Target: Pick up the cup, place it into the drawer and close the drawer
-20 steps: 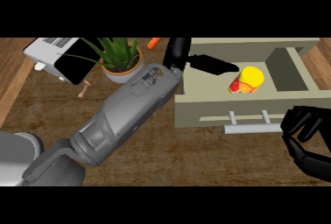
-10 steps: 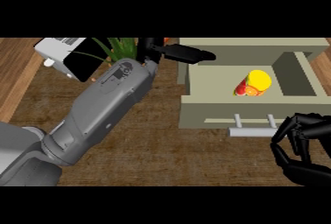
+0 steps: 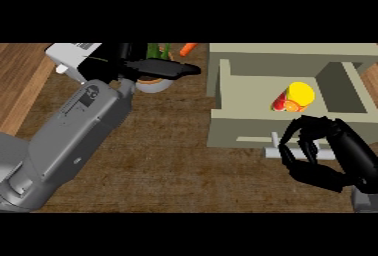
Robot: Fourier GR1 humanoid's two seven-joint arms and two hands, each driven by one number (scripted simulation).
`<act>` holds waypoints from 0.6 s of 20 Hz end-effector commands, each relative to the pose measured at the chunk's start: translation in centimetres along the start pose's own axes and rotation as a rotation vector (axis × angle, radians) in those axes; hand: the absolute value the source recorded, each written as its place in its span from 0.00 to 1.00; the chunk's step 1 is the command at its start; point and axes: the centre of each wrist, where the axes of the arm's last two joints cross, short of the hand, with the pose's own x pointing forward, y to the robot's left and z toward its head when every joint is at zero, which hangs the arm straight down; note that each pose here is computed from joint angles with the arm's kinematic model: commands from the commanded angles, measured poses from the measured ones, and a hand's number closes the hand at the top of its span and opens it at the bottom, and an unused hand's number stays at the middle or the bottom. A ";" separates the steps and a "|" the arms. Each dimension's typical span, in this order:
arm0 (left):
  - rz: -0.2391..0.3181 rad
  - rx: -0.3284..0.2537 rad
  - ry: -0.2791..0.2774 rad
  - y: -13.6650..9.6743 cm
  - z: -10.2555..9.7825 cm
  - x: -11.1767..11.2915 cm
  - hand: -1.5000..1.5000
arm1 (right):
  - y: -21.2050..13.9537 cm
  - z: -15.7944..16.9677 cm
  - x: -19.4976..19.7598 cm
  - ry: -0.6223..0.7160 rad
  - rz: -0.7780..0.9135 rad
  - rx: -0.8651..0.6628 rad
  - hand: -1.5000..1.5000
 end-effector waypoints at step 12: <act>0.014 0.032 0.000 10.1 6.7 -0.6 0.00 | 9.7 -5.3 -7.1 0.063 0.518 0.223 1.00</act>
